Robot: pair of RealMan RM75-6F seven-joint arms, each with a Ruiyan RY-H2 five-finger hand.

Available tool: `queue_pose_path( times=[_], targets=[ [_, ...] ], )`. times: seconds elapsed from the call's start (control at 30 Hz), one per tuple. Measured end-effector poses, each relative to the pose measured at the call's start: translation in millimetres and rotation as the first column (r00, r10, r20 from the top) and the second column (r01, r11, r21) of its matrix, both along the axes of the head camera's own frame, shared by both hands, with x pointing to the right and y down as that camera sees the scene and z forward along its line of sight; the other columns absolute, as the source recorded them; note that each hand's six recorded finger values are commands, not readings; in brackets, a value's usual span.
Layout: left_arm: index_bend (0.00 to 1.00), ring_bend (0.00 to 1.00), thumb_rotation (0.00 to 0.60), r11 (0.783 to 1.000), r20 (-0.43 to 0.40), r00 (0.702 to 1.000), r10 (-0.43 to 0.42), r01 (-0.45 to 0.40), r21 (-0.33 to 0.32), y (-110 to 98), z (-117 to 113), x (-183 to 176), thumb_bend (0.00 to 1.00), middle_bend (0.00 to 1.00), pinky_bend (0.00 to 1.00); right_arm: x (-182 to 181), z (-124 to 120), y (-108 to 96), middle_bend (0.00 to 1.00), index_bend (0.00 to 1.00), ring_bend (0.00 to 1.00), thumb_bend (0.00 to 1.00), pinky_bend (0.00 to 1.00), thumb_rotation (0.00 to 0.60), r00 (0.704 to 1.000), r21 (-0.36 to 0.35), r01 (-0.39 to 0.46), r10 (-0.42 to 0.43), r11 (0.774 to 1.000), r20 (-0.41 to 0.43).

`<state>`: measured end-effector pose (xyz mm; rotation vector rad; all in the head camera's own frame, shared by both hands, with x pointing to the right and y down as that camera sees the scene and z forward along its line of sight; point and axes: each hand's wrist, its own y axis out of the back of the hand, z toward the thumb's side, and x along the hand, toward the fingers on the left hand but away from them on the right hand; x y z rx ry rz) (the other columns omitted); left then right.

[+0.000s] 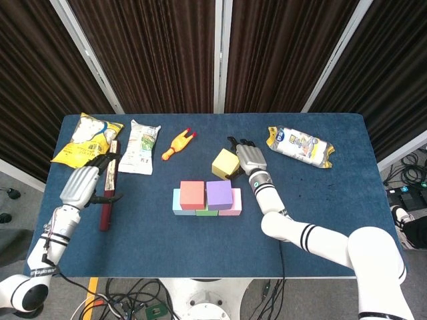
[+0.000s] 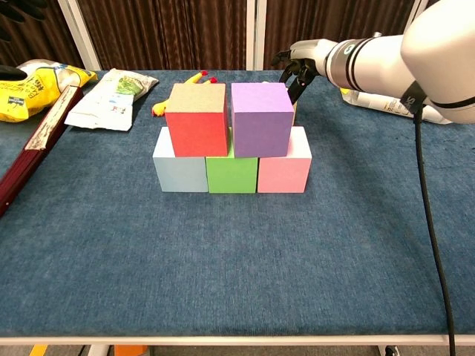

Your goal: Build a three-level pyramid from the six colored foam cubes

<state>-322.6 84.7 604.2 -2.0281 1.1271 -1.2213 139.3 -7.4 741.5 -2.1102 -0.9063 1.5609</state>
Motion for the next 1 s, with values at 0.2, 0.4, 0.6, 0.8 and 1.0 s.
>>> queue_pose_path(
  times=[0.2, 0.4, 0.6, 0.8, 1.0],
  targets=[
    [0.17, 0.11, 0.6, 1.0, -0.005, 1.0, 0.004, -0.004, 0.003, 1, -1, 0, 0.17, 0.14, 0.23, 13, 2, -5, 0.22, 0.02, 0.0, 0.04, 0.01, 0.6, 0.999, 0.022, -0.006, 0.007, 1.0, -0.042],
    [0.17, 0.11, 0.6, 1.0, -0.008, 1.0, 0.009, -0.009, 0.005, 1, -2, 1, 0.17, 0.14, 0.23, 17, -2, -9, 0.23, 0.04, 0.0, 0.11, 0.01, 0.6, 0.999, 0.033, -0.011, 0.012, 0.999, -0.043],
    [0.17, 0.1, 0.6, 1.0, -0.009, 1.0, 0.004, -0.004, -0.003, 3, -1, -1, 0.17, 0.13, 0.23, 9, 0, -6, 0.32, 0.15, 0.02, 0.22, 0.04, 0.6, 0.999, 0.042, 0.007, -0.006, 0.999, -0.035],
    [0.17, 0.09, 0.6, 1.0, -0.012, 1.0, 0.002, -0.002, -0.008, 3, 0, -2, 0.17, 0.13, 0.23, 9, 0, -8, 0.36, 0.24, 0.04, 0.31, 0.06, 0.6, 0.999, 0.06, 0.011, -0.009, 0.998, -0.032],
    [0.17, 0.09, 0.6, 1.0, -0.014, 1.0, 0.004, -0.004, -0.001, 2, -2, -2, 0.17, 0.13, 0.23, 17, -19, -13, 0.36, 0.24, 0.04, 0.31, 0.06, 0.6, 0.999, 0.085, 0.045, -0.045, 0.995, 0.001]
  ],
)
